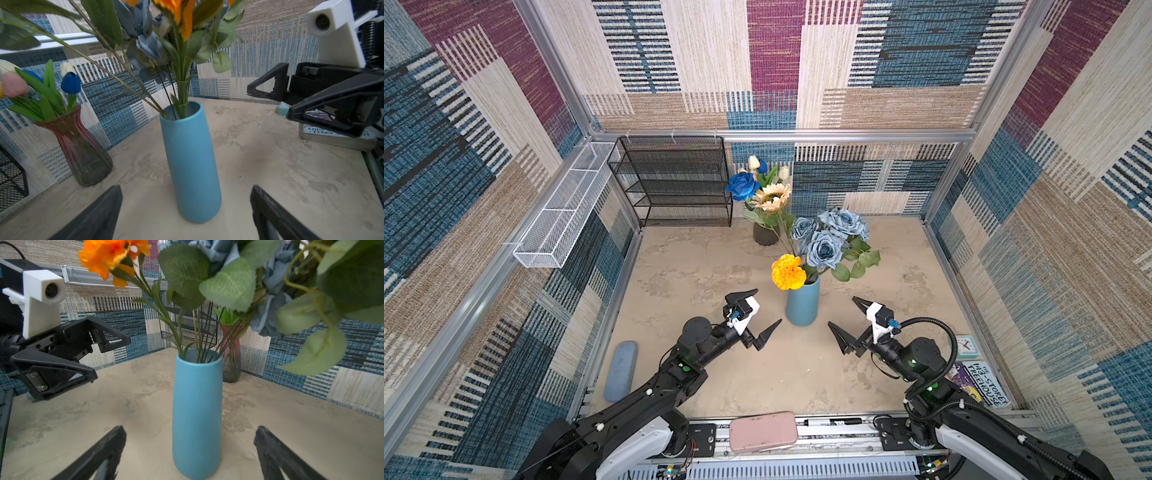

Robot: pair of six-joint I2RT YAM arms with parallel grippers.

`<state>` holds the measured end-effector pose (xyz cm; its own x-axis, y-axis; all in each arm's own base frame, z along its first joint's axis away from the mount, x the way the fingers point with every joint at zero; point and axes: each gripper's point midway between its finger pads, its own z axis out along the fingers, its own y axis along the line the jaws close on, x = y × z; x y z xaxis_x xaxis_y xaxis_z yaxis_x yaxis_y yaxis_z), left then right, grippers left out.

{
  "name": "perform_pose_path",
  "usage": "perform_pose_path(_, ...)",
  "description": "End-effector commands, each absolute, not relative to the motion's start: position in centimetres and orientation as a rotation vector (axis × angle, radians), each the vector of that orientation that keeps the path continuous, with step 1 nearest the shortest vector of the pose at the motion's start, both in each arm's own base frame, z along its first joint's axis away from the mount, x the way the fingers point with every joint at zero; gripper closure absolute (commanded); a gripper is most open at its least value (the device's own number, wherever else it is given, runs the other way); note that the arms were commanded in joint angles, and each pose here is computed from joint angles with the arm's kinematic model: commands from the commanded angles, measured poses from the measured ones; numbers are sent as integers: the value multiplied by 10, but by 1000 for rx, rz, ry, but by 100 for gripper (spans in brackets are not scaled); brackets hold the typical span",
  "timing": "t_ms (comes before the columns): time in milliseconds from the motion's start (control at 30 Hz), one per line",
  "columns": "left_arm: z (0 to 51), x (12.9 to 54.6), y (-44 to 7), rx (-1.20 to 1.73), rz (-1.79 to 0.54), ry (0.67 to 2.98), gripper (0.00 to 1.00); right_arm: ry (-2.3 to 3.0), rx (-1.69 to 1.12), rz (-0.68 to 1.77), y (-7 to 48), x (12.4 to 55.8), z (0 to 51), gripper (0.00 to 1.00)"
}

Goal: Arrange the flowers into the vase

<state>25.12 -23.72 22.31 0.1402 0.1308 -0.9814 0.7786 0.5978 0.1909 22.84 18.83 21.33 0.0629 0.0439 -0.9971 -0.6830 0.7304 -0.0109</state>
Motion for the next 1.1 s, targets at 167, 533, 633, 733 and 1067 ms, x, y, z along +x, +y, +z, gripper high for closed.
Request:
perform_pose_path(167, 231, 266, -259, 843, -632, 1311, 1, 1386, -590, 572, 199, 245, 208, 0)
perform_pose_path(533, 230, 275, -267, 852, -635, 1304, 1, 1371, -643, 653, 233, 279, 211, 0)
perform_pose_path(633, 228, 273, -265, 850, -638, 1310, 1, 1371, -668, 656, 245, 291, 208, 0)
perform_pose_path(733, 225, 272, -265, 852, -641, 1318, 1, 1361, -677, 663, 254, 303, 207, 0)
perform_pose_path(1067, 223, 275, -262, 844, -613, 1322, 1, 1359, -662, 621, 269, 336, 190, 3)
